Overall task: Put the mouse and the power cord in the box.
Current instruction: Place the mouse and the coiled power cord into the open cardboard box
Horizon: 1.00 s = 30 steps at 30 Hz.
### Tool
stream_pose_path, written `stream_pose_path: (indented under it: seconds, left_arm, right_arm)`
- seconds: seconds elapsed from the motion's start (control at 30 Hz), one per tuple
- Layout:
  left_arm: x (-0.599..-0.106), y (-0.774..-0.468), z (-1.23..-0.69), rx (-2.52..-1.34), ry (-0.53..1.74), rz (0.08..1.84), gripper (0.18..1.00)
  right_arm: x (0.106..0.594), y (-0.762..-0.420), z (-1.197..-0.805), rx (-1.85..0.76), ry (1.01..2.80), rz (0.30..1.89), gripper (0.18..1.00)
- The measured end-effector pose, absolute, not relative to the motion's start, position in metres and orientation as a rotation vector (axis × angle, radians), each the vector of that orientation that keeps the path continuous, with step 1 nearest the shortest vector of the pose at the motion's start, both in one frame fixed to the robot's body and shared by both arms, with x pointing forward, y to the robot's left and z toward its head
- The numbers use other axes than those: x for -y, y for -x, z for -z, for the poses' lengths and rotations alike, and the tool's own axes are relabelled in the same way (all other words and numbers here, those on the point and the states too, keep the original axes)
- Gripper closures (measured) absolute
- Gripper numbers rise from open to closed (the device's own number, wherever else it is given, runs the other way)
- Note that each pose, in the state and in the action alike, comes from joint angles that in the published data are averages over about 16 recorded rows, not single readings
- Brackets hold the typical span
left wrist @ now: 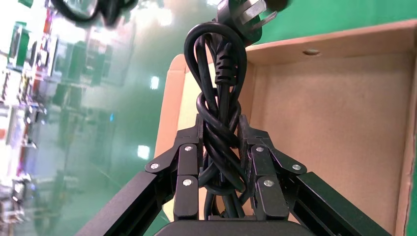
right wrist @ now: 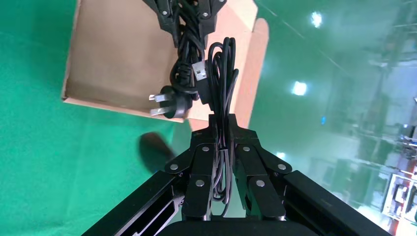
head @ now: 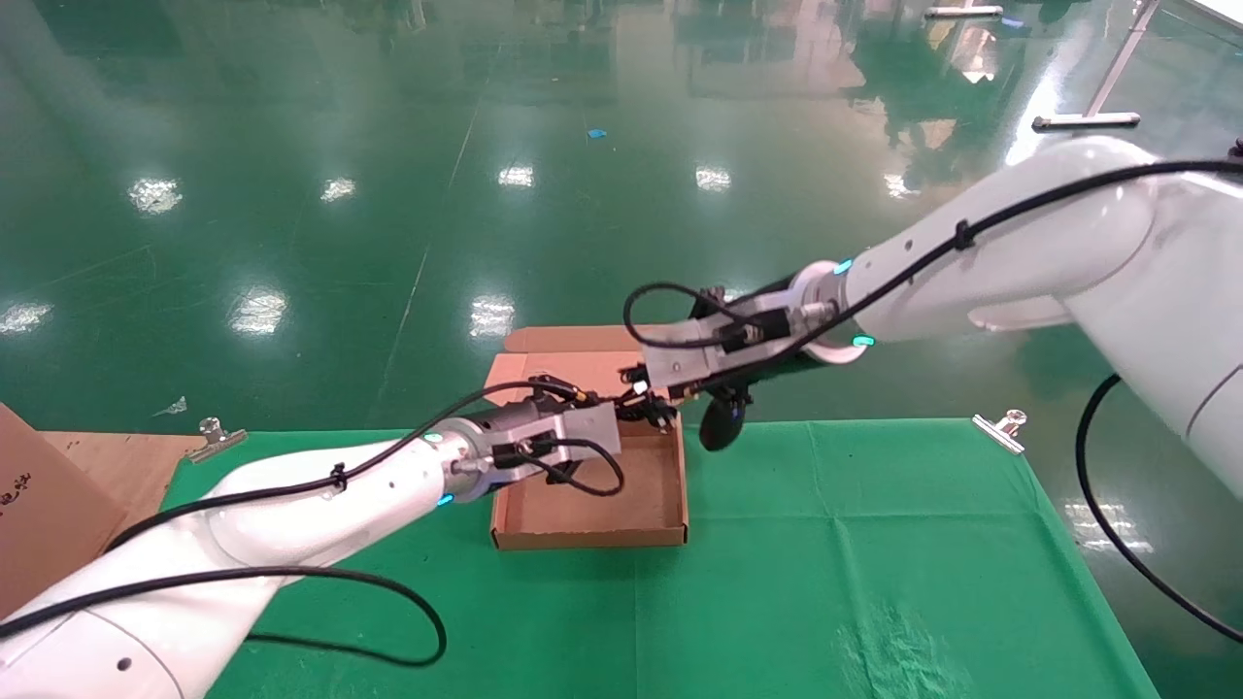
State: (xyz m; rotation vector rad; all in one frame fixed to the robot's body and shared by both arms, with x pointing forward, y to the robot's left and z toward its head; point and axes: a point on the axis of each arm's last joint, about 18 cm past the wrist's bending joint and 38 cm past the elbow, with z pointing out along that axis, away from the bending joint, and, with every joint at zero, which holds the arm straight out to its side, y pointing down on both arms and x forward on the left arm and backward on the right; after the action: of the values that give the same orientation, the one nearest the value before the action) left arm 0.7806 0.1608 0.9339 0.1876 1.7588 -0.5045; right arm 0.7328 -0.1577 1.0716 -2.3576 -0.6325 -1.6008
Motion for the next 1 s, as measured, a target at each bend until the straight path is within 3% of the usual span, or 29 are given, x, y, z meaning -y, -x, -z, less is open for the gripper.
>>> stream_pose_path:
  seconds: [0.47, 0.67, 1.0]
  left_arm:
    - [-0.152, -0.778, -0.917, -1.794, -0.209, 0.497, 0.831]
    - [-0.15, -0.778, -0.921, -1.795, -0.218, 0.496, 0.769]
    - [-0.165, -0.779, -0.955, -1.767, -0.159, 0.549, 0.583]
  right_arm:
    - [0.156, -0.738, -1.056, 0.645, 2.351, 1.586, 0.965]
    - [0.152, -0.738, -1.054, 0.655, 2.34, 1.583, 0.966]
    - [0.132, -0.732, -1.063, 0.71, 2.281, 1.607, 0.966]
